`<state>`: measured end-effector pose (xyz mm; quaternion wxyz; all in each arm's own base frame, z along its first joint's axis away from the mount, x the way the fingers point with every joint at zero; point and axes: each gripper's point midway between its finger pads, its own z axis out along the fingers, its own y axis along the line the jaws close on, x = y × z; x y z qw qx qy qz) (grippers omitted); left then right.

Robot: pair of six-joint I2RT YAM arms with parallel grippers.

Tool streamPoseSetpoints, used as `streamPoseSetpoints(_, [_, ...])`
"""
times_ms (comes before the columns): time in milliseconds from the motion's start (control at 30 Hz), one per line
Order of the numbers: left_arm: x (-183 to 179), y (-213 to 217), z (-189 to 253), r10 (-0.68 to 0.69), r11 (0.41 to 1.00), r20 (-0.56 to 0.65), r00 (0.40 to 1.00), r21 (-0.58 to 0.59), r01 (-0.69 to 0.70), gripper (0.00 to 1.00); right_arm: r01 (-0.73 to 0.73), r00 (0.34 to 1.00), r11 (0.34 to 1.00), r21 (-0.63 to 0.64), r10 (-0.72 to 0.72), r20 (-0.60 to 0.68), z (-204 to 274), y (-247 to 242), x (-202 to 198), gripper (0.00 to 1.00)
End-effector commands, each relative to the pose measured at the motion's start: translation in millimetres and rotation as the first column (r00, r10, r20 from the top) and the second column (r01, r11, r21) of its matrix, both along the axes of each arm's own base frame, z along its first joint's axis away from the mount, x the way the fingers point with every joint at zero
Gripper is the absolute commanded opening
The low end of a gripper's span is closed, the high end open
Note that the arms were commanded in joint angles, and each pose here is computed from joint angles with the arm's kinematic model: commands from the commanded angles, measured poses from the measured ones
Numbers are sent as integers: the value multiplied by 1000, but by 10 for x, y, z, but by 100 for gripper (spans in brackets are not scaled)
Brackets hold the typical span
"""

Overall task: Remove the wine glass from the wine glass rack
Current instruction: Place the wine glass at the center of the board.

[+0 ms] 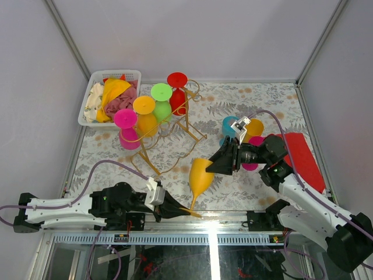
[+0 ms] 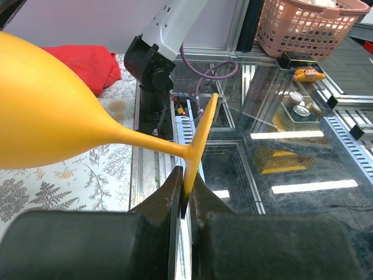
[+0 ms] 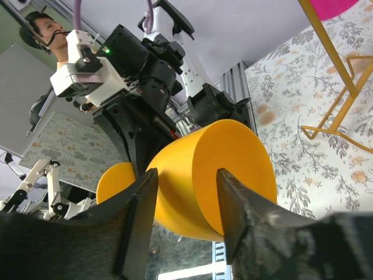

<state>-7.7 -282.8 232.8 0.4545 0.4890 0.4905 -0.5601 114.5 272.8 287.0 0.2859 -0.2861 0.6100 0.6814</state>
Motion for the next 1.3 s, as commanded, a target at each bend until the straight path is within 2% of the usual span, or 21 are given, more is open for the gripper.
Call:
streamPoseSetpoints(0, [255,-12,-3,130,991,14,991,18,-131,0,-180,981,983,26,178,78,202,-100,-406,42])
streamPoseSetpoints(233, [380,-1,-42,204,979,-1,979,26,-204,0,-174,980,984,34,170,102,237,-111,-419,11])
streamPoseSetpoints(367, [441,19,-21,242,970,-15,970,18,-242,5,-151,983,988,33,147,109,234,-105,-391,0])
streamPoseSetpoints(467, [478,41,-4,266,964,-26,964,9,-265,11,-148,983,988,34,143,112,240,-110,-392,0])
streamPoseSetpoints(600, [506,71,-1,286,958,-42,957,1,-286,36,-74,990,997,20,71,120,217,-96,-300,0])
streamPoseSetpoints(733, [499,97,32,286,958,-62,956,-13,-287,51,40,991,997,-60,-31,134,93,-96,-128,0])
streamPoseSetpoints(933, [492,100,39,284,958,-71,956,-15,-285,60,160,978,982,-95,-146,146,-11,-106,60,0])
streamPoseSetpoints(1100, [506,100,18,296,955,-84,951,10,-296,63,220,969,967,-126,-202,146,-58,-126,154,0])
streamPoseSetpoints(1267, [495,105,44,291,956,-91,952,2,-292,67,392,919,880,-269,-363,154,-220,-273,412,0])
